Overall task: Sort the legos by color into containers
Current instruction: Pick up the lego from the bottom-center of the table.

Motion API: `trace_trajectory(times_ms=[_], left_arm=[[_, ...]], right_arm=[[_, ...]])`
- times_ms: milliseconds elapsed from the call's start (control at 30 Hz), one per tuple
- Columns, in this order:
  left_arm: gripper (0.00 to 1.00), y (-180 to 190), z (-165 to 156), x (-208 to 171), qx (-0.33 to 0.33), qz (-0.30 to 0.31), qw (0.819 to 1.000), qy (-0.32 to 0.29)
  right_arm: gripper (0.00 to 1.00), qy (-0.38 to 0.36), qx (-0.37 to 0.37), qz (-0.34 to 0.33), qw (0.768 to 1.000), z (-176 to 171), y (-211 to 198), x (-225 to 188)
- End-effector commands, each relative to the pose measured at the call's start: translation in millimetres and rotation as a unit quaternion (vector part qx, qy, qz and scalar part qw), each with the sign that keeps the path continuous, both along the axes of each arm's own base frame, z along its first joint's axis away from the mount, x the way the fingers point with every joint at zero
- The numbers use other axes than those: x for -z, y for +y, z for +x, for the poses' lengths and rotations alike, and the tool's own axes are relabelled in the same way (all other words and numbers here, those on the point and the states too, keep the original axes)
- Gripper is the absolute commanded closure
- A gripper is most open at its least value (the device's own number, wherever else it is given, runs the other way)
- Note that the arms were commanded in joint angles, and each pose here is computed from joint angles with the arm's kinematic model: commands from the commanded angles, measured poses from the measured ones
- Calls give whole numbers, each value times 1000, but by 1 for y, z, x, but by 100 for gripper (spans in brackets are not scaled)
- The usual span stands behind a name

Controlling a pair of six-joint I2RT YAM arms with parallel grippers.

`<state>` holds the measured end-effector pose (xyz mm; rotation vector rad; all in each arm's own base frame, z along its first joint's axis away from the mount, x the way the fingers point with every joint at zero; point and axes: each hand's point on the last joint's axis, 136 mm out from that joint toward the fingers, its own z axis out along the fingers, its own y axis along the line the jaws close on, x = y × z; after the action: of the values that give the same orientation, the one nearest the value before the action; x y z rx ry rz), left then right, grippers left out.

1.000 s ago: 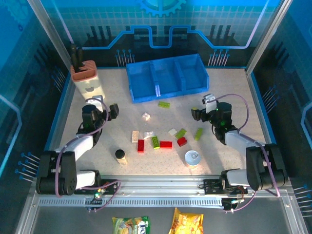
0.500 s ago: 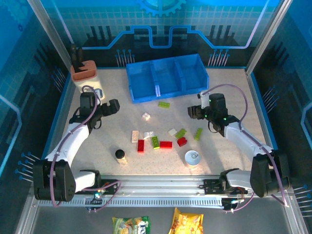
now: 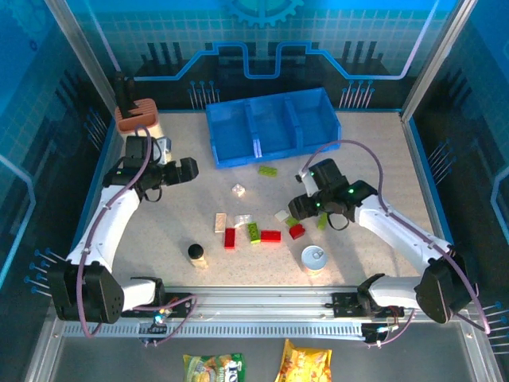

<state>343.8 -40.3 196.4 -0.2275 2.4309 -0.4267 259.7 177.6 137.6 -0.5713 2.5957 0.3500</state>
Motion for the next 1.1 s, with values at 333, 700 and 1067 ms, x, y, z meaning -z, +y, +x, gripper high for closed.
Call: trace_trajectory(times_ms=[333,700,1067], left_arm=[[1,-1,-9,24,29,2,999,24],[1,1,-9,23,22,4,1000,20],[1,4,-10,23,18,14,1000,19]], right_arm=[[33,90,-12,-124,988,-39,3,43],[40,109,-21,-148,983,-35,12,78],[41,132,-13,-163,978,-27,12,100]])
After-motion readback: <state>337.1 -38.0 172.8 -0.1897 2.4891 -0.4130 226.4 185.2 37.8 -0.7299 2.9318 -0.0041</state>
